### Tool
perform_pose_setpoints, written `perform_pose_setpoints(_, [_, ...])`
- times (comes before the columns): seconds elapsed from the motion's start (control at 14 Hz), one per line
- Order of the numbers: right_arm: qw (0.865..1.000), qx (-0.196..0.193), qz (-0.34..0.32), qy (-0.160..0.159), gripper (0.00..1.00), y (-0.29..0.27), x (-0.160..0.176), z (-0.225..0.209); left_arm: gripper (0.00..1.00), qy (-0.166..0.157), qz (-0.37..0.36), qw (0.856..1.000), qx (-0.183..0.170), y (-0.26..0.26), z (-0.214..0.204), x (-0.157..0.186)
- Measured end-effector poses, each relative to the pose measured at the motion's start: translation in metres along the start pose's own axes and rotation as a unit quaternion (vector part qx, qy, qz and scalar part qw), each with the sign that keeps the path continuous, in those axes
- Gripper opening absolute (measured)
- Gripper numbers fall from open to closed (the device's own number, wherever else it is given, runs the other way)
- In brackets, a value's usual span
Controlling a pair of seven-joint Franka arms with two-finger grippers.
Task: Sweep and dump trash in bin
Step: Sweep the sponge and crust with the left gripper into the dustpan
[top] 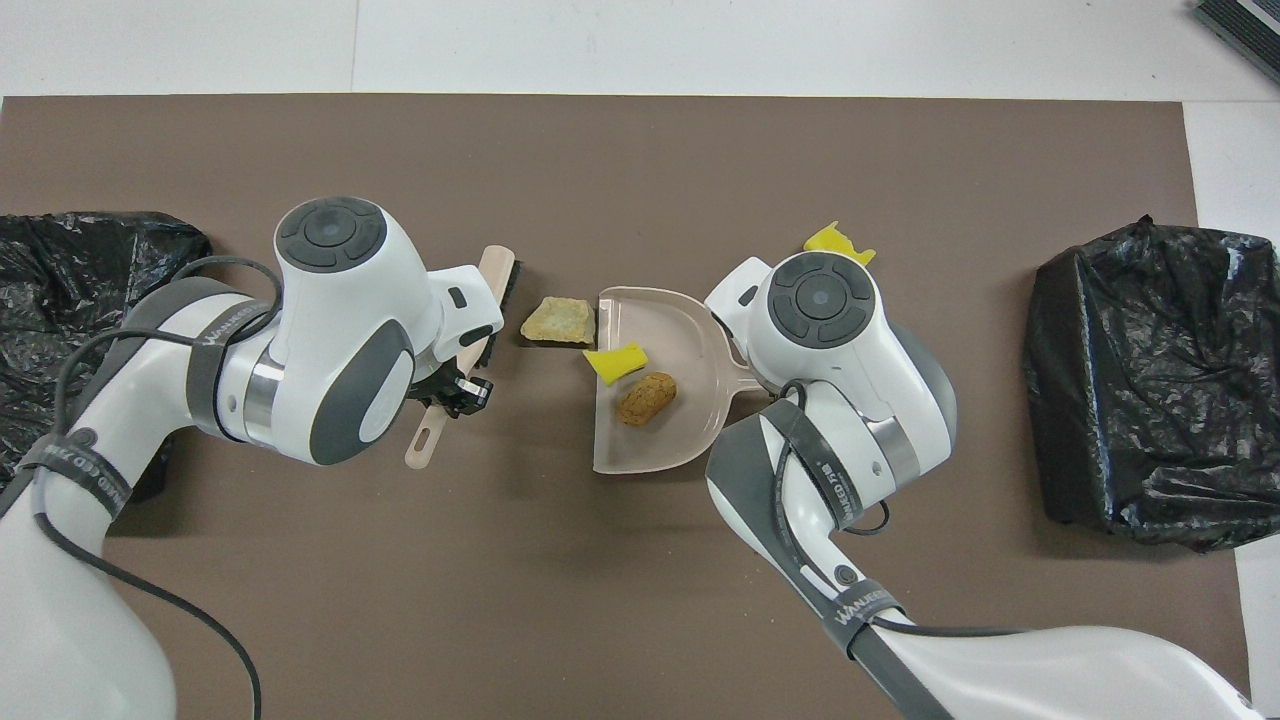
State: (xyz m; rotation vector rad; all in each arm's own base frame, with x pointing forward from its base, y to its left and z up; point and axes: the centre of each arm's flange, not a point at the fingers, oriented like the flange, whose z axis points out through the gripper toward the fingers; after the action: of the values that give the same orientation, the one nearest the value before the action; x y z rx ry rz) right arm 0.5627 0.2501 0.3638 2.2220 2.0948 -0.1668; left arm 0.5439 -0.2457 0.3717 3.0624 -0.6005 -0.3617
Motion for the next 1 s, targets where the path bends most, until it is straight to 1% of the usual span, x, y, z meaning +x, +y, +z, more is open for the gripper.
perform_pose_setpoints(0.22, [1.000, 0.000, 0.000, 0.000, 0.31, 0.000, 0.000, 0.000, 0.26, 0.001, 0.026, 1.000, 0.005, 0.033, 0.012, -0.003])
perform_pose_setpoints(0.43, [1.000, 0.000, 0.000, 0.000, 0.31, 0.000, 0.000, 0.000, 0.26, -0.009, 0.057, 0.998, 0.014, 0.069, 0.022, -0.018])
perform_pose_setpoints(0.5, [1.000, 0.000, 0.000, 0.000, 0.31, 0.000, 0.000, 0.000, 0.26, -0.012, 0.066, 0.998, 0.010, 0.084, 0.024, -0.025])
perform_pose_setpoints(0.57, [1.000, 0.000, 0.000, 0.000, 0.31, 0.000, 0.000, 0.000, 0.26, -0.015, 0.068, 0.998, -0.004, 0.099, 0.024, -0.032])
perform_pose_setpoints(0.72, [1.000, 0.000, 0.001, 0.000, 0.31, 0.000, -0.001, 0.002, 0.26, -0.016, 0.050, 0.998, -0.034, 0.123, 0.019, -0.042])
perform_pose_setpoints(0.86, [1.000, 0.002, 0.004, 0.000, 0.31, 0.000, -0.004, 0.006, 0.26, -0.018, 0.011, 0.999, -0.045, 0.136, 0.011, -0.050])
perform_pose_setpoints(1.0, [1.000, 0.005, 0.011, 0.000, 0.31, 0.003, -0.011, 0.009, 0.26, -0.020, -0.048, 0.997, -0.052, 0.143, 0.005, -0.055])
